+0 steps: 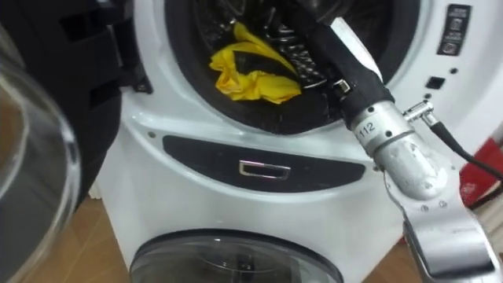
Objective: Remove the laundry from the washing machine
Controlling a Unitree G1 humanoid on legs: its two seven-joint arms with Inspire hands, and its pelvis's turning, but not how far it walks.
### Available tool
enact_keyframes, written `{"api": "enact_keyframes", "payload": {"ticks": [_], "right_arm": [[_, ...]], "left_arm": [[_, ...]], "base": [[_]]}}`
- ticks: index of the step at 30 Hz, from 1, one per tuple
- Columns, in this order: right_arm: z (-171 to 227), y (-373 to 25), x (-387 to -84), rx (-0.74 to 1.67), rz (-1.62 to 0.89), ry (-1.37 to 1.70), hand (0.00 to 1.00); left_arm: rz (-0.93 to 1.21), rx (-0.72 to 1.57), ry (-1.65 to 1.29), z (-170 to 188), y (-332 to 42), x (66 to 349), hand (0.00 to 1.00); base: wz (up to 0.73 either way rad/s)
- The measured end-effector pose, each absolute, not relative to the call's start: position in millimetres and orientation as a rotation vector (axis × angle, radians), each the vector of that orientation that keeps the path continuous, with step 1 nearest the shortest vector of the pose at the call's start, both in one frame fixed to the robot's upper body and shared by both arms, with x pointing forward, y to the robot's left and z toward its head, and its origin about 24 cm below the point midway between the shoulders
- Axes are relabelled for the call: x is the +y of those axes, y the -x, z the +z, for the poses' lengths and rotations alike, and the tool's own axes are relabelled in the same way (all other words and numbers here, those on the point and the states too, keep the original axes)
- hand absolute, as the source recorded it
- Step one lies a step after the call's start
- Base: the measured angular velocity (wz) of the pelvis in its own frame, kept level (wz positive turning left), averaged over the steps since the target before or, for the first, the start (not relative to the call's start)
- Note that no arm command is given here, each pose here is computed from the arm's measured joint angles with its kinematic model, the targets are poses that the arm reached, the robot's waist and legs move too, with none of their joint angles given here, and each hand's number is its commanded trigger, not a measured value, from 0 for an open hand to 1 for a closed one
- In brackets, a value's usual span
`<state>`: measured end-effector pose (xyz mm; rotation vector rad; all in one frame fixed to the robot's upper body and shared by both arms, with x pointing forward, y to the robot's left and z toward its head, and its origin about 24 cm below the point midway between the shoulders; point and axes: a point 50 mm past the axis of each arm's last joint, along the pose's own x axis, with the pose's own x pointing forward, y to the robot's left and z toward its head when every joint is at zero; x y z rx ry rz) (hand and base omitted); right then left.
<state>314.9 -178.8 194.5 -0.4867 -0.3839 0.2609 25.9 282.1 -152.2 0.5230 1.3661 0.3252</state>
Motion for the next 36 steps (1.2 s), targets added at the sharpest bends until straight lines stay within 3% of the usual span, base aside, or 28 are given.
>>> {"api": "enact_keyframes", "payload": {"ticks": [16,36], "right_arm": [[184.9,-342.6,-190.9,-0.264,0.243,0.420,0.00],[191.5,-341.9,-196.4,-0.271,0.222,0.466,0.00]], "left_arm": [[0.275,1.390,-0.527,-150.9,-24.8,282.6,0.00],[0.274,1.382,-0.531,-148.6,-23.1,284.0,0.00]], "base": [[0.04],[0.07]]}}
